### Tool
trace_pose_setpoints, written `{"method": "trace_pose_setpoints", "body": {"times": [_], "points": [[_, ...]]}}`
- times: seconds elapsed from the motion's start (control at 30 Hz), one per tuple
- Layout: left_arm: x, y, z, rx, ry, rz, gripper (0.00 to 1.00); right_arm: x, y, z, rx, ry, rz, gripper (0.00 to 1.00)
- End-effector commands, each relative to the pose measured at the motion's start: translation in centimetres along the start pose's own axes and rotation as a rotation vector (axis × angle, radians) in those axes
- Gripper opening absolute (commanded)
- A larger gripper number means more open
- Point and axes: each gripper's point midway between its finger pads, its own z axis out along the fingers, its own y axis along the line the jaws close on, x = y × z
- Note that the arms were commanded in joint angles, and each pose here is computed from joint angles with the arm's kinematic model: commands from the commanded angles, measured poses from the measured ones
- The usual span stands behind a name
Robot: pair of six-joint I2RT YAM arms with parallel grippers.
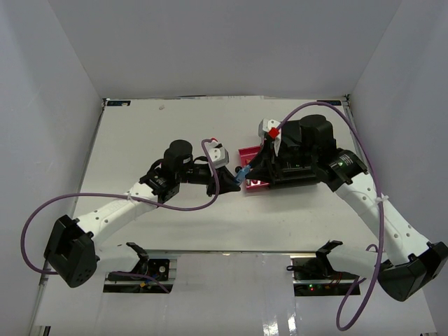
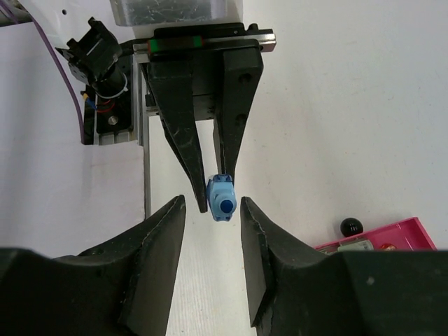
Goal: Sort the stationery into containers
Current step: Close the pen cap on the pen.
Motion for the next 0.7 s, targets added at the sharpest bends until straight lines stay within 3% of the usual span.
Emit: {"method": "trace_pose_setpoints", "body": {"times": [0.0, 0.3, 0.53, 0.67], "points": [[-0.71, -0.27, -0.07, 0.023, -0.007, 0.028, 0.01, -1.87, 0.62, -0.23, -0.032, -0.038, -0.039, 0.43], [-0.77, -0.39, -0.13, 0.025, -0.011, 0.031, 0.0, -1.61, 0.36, 0.16, -0.044, -0.03, -0.028, 0.29], [-0.6, -0.32, -0.19, 0.022, -0.003, 0.039, 0.0, -1.96, 0.07, 0.25, -0.039, -0.032, -0.03, 0.08], [-0.12, 0.13, -0.22, 0.002, 0.015, 0.053, 0.0, -2.53, -0.17, -0.06, -0.015, -0.035, -0.053, 0.08]]}}
